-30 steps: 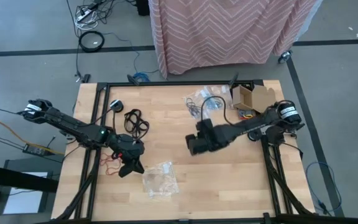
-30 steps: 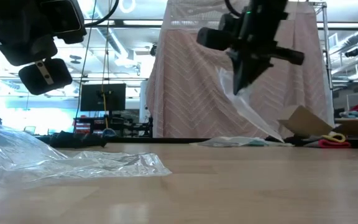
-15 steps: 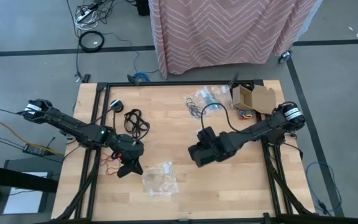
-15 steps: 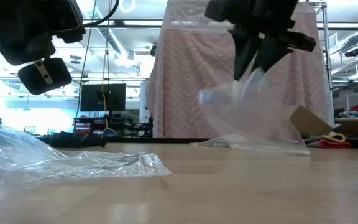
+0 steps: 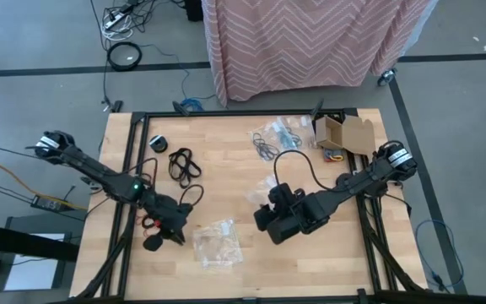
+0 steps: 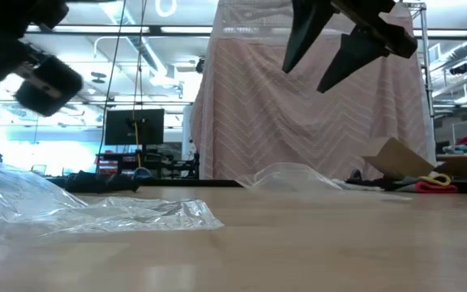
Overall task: Sort rubber bands
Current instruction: Put the left transparent zip bag to the center of the table
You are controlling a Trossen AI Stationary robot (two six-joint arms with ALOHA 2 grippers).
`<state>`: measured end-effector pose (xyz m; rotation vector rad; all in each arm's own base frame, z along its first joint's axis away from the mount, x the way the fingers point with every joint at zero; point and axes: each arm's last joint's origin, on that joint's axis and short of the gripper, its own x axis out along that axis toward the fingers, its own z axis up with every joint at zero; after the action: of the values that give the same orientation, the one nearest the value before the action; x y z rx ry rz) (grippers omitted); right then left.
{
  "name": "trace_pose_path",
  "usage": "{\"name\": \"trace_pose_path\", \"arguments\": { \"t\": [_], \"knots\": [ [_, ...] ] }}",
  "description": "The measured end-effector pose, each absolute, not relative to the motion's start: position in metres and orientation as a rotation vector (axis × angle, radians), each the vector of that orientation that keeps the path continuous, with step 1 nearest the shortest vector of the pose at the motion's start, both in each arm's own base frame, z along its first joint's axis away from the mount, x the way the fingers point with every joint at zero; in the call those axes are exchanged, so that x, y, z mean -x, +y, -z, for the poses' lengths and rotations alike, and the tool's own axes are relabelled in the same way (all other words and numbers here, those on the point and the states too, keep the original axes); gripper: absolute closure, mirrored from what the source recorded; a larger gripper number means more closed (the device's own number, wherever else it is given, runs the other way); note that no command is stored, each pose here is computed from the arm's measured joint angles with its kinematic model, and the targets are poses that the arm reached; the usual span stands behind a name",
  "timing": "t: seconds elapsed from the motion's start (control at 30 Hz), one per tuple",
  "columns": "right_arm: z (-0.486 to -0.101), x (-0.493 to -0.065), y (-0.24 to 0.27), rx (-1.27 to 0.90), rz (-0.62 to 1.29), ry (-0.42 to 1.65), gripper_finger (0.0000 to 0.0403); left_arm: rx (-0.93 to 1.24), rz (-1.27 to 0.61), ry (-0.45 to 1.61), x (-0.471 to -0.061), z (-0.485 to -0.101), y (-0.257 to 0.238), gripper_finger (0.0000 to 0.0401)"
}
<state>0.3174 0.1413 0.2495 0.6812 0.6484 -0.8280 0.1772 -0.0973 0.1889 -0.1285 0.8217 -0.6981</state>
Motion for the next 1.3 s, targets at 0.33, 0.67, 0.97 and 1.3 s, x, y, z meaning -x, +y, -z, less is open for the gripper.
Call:
{"name": "trace_pose_path", "arguments": {
  "t": [0.33, 0.67, 0.97, 1.3],
  "knots": [
    [-0.252, -0.323, 0.143, -0.706, 0.797, 0.586, 0.0157, 0.002, 0.739, 0.82, -0.188, -0.173, -0.104, 0.0319],
    [-0.254, -0.326, 0.145, -0.713, 0.771, 0.569, 0.0155, -0.062, 0.727, 0.822, -0.199, -0.156, -0.11, 0.0249],
    [-0.256, -0.33, 0.147, -0.756, 0.742, 0.532, 0.0156, -0.147, 0.707, 0.763, -0.203, -0.157, -0.11, 0.0214],
    [-0.258, -0.334, 0.15, -0.796, 0.713, 0.511, 0.0159, -0.206, 0.667, 0.764, -0.216, -0.136, -0.114, 0.0213]
  ]
}}
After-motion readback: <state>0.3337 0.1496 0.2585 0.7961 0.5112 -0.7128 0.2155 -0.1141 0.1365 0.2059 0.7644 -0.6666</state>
